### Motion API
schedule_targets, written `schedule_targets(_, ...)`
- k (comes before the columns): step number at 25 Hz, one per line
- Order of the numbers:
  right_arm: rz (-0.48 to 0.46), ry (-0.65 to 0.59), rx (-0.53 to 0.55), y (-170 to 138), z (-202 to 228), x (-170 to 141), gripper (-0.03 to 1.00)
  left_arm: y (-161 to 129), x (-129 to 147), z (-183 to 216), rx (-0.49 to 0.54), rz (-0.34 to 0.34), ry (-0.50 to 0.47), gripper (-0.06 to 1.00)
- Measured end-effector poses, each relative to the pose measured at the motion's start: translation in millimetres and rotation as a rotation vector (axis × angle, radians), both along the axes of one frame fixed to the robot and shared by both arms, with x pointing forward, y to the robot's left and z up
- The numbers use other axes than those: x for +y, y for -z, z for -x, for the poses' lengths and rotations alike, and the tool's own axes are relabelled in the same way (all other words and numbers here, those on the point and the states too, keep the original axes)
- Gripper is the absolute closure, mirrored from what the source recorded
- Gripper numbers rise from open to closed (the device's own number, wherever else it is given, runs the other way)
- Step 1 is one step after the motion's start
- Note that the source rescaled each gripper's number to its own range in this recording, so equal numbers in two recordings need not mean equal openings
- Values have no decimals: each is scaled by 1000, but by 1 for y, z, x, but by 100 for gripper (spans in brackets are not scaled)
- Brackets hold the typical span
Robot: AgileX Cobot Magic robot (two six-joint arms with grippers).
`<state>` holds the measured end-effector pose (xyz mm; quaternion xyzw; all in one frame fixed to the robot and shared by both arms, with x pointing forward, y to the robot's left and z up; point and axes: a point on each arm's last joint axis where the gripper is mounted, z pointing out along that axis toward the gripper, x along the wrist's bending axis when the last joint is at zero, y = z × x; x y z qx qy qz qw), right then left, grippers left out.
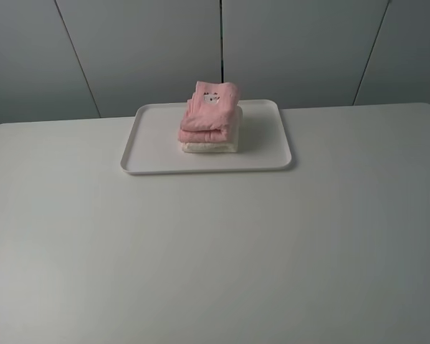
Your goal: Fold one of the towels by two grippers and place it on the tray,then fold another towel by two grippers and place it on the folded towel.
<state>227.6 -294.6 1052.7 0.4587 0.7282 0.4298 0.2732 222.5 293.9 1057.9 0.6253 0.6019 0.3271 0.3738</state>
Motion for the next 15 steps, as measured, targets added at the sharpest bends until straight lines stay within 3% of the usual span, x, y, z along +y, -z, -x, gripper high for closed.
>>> schedule_targets(15, 14, 22, -12, 0, -1, -1, -3, 4, 1, -9, -43, 19, -23, -5)
